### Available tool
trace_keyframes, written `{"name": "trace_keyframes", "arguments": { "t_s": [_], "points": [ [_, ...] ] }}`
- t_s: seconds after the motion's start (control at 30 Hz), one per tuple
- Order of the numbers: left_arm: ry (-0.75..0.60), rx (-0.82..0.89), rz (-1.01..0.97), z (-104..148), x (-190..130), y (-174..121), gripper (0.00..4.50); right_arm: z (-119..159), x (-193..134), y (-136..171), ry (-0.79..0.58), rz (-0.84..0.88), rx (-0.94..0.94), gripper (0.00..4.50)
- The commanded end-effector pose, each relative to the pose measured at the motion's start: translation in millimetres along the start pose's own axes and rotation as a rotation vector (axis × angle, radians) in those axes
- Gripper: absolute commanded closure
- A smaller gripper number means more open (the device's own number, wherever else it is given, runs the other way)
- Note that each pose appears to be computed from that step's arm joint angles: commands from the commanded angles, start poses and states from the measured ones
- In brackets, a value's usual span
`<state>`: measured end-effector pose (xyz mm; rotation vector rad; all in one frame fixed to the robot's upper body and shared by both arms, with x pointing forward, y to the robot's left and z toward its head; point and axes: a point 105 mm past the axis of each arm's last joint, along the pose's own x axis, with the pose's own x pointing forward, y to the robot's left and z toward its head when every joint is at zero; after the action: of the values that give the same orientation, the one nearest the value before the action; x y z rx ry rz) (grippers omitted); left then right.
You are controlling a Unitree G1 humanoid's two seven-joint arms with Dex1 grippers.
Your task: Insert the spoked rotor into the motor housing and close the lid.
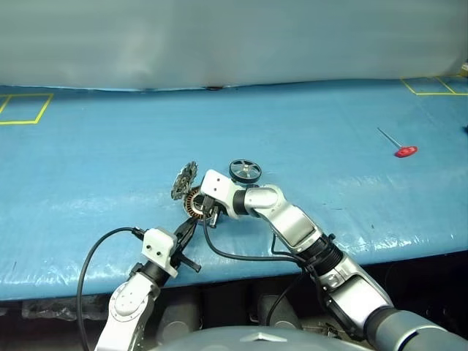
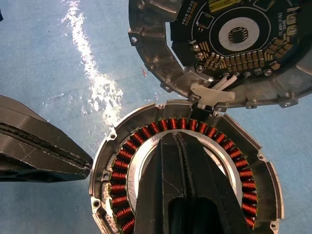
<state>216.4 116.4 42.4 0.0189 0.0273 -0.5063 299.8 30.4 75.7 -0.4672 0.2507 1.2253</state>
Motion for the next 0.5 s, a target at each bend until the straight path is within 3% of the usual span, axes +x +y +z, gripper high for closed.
{"name": "trace_keyframes", "arguments": {
  "t_s": [0.03,0.5],
  "points": [
    [-0.029,0.003,-0.011,3.0,1.5,-2.8,4.5,11.0,-4.7,2.0,-0.035,0.006,-0.035,4.48],
    [-0.017,-0.01,-0.045,-2.1,1.9,-8.8,4.5,2.1,-16.3,-0.7,-0.046,-0.041,0.037,4.48]
  ]
}}
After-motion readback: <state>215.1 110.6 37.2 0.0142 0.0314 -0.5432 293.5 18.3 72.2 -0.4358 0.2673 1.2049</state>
